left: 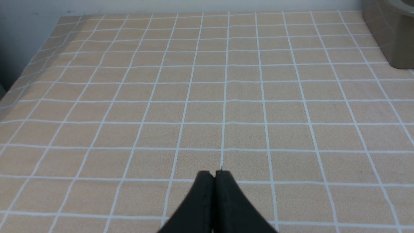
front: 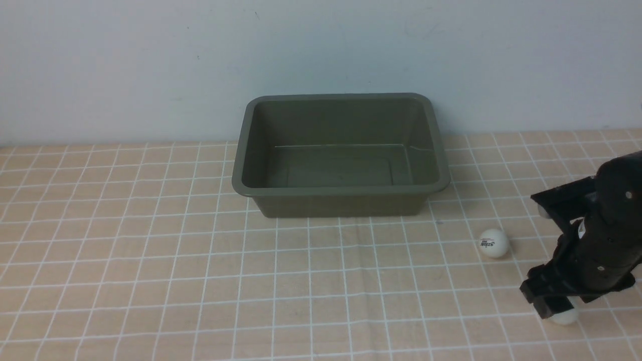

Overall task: Put the table tennis balls into the box on the light coffee tablecloth.
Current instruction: 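Reach for and grasp a ping pong ball on the table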

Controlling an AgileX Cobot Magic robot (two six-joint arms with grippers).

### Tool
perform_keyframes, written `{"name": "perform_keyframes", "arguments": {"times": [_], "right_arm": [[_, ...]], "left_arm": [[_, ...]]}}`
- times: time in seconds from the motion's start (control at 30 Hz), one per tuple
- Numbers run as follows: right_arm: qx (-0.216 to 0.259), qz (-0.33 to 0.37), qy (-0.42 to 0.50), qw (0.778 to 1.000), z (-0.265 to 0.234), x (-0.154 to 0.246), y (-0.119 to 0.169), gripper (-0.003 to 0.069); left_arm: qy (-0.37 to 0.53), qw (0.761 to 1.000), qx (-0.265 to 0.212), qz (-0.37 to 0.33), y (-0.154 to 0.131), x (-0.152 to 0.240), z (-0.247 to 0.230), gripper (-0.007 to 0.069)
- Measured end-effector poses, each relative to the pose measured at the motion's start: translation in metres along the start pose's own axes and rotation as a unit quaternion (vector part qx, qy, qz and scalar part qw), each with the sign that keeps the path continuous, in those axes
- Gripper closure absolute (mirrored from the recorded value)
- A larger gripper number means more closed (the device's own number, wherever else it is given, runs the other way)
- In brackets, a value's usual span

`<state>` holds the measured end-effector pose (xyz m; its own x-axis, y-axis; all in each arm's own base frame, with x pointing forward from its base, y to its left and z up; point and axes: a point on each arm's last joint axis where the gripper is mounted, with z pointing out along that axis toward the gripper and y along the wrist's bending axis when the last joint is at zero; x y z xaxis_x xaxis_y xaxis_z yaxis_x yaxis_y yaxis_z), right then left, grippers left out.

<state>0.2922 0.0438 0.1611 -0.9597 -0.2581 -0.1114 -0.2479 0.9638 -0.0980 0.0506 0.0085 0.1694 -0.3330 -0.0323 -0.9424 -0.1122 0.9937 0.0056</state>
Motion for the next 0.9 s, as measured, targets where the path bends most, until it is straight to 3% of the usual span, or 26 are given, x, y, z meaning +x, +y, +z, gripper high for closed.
{"name": "perform_keyframes", "arguments": {"times": [0.37,0.6,0.9], "right_arm": [[-0.002,-0.003,0.023,1.000,0.016,-0.001,0.001,0.0202],[-0.001,-0.003,0.025,1.000,0.016,-0.002,0.001,0.0291],[0.002,0.008,0.017,1.000,-0.016,-0.030,-0.005,0.0291]], "left_arm": [[0.000,1.000,0.000,0.000,0.000,0.000,0.000,0.0694],[0.000,1.000,0.000,0.000,0.000,0.000,0.000,0.0694],[0.000,1.000,0.000,0.000,0.000,0.000,0.000,0.0694]]}}
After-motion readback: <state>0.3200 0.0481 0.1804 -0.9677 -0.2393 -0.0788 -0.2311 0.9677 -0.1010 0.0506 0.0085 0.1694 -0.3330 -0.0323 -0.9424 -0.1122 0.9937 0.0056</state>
